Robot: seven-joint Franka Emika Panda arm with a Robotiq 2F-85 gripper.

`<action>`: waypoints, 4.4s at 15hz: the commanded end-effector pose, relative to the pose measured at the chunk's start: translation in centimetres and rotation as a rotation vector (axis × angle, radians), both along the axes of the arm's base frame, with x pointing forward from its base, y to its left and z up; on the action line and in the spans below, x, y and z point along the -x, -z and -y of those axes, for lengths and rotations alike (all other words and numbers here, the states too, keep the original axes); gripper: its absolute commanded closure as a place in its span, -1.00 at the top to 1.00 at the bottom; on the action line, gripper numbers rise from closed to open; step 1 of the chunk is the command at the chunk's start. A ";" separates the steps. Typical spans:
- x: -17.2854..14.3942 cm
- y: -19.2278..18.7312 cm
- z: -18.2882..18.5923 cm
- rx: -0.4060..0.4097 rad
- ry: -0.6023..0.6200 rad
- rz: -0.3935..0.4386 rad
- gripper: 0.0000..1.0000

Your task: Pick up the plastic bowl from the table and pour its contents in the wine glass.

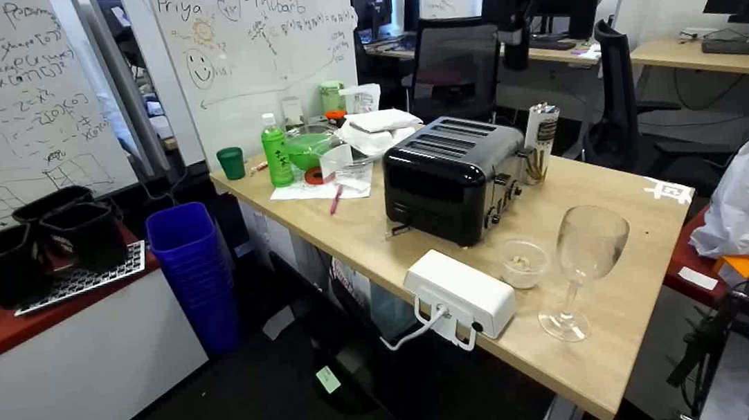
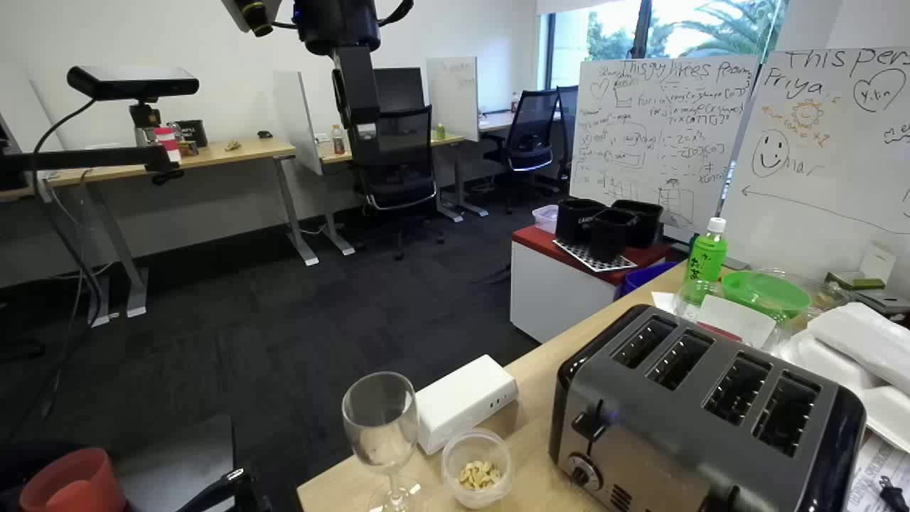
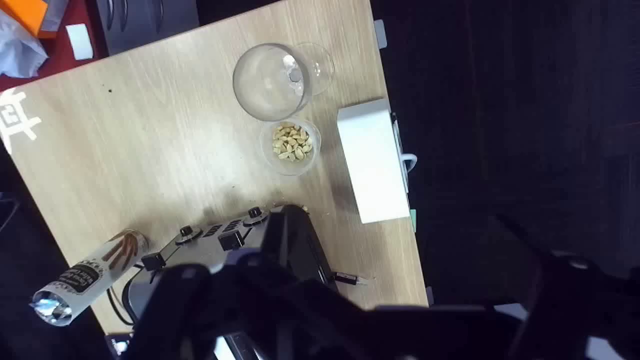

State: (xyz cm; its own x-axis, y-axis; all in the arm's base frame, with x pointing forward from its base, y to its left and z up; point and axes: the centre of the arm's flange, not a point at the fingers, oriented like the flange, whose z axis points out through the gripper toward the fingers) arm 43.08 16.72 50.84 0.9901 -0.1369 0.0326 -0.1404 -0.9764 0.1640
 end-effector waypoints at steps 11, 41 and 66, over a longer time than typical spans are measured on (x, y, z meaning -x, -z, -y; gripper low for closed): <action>-1.3 2.0 5.6 -0.180 0.093 0.011 1.00; -3.7 18.4 20.0 -0.352 0.568 -0.136 1.00; -4.7 25.6 27.2 -0.485 0.751 -0.199 1.00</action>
